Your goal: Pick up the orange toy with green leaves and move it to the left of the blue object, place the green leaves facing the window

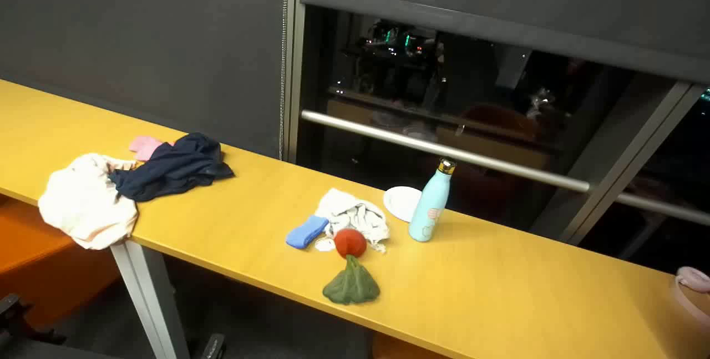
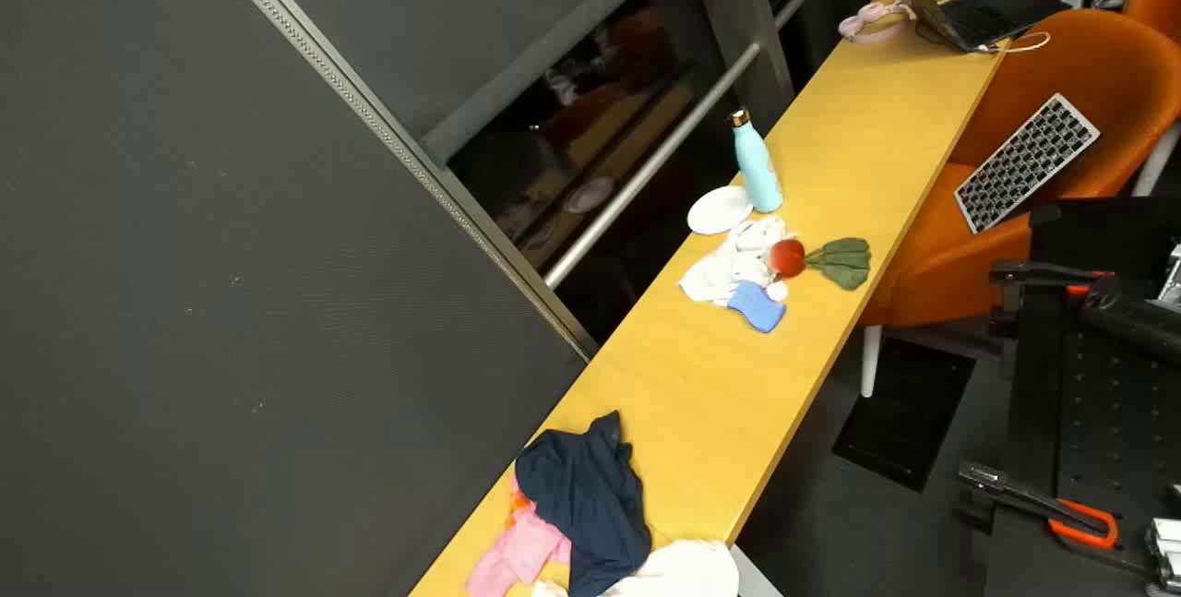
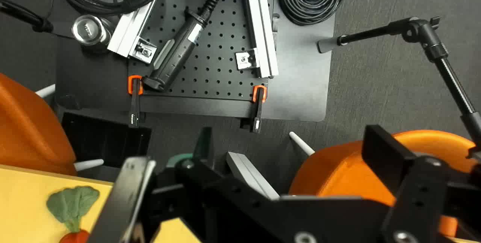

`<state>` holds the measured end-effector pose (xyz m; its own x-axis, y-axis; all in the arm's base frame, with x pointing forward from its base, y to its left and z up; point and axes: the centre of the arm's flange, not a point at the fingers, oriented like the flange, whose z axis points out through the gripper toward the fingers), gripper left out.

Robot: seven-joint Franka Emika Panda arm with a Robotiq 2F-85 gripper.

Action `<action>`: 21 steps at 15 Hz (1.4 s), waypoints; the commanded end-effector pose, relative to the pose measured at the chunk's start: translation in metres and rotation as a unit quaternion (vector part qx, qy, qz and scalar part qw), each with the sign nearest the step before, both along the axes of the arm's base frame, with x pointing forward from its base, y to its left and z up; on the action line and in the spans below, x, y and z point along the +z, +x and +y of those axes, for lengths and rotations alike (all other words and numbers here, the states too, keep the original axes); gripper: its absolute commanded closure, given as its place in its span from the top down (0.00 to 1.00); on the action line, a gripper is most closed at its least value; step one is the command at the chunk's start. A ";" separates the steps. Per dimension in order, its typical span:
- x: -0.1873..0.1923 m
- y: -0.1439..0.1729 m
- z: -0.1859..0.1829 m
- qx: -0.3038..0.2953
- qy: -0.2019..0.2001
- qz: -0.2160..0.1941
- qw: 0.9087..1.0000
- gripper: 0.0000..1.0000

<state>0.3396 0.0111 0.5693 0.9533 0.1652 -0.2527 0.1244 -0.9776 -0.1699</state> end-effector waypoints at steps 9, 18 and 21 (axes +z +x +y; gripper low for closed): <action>-0.011 0.023 -0.014 -0.044 0.002 -0.068 0.997 1.00; -0.138 0.113 -0.095 -0.161 -0.063 -0.218 0.960 1.00; -0.183 0.116 -0.125 -0.192 -0.076 -0.208 0.956 1.00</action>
